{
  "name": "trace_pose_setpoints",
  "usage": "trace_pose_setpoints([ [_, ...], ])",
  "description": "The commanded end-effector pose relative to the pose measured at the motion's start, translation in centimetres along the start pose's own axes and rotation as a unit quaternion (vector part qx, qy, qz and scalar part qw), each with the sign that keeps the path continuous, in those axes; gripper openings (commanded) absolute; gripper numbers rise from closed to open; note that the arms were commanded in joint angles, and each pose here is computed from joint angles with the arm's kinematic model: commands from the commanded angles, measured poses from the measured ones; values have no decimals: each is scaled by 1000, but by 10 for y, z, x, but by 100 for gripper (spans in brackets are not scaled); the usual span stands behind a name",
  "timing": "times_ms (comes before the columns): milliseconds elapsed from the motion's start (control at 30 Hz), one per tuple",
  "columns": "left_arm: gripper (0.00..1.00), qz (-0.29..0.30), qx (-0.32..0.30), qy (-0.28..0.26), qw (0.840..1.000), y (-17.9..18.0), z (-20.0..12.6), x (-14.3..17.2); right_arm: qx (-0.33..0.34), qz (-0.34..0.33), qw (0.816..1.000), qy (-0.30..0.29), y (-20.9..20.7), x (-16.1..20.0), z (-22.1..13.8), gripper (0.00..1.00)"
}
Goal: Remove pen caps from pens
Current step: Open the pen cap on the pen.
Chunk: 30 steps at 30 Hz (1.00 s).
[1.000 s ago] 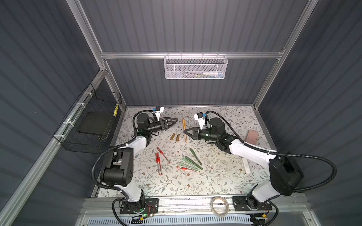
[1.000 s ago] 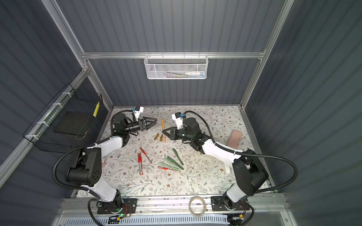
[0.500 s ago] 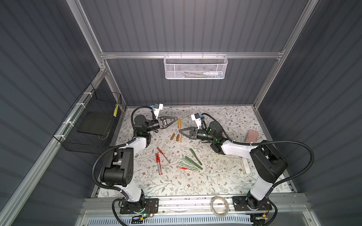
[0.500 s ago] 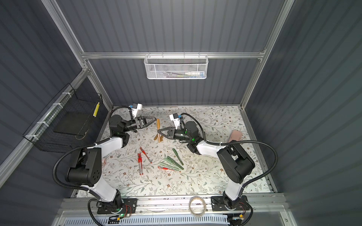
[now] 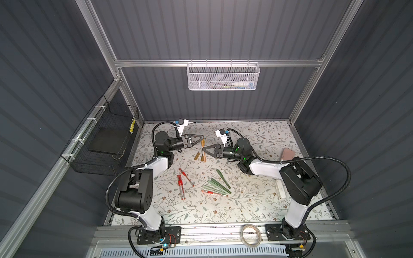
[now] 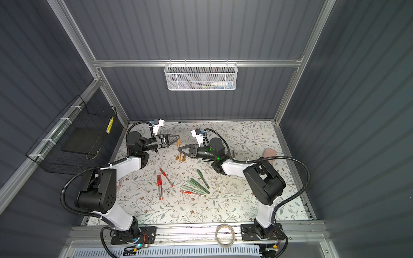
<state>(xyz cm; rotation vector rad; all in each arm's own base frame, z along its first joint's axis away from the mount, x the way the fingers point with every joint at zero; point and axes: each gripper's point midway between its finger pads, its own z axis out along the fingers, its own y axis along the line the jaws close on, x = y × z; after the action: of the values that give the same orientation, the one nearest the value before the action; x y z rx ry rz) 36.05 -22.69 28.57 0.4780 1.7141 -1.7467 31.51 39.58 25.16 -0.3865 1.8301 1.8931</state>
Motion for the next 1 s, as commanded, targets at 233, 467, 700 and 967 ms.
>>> trace_pose_setpoints([
  [233,24,21,15,16,1000,-10,6,5,-23,-21,1000,3,14,-6,5,4],
  [467,6,15,9,14,1000,-7,6,5,-8,-31,999,-3,17,-7,-1,21],
  [700,0,5,0,7,1000,-3,7,0,142,-89,986,-24,0,-3,-15,43],
  [967,0,-6,-15,8,1000,6,7,2,255,-144,956,-9,-9,0,-13,44],
])
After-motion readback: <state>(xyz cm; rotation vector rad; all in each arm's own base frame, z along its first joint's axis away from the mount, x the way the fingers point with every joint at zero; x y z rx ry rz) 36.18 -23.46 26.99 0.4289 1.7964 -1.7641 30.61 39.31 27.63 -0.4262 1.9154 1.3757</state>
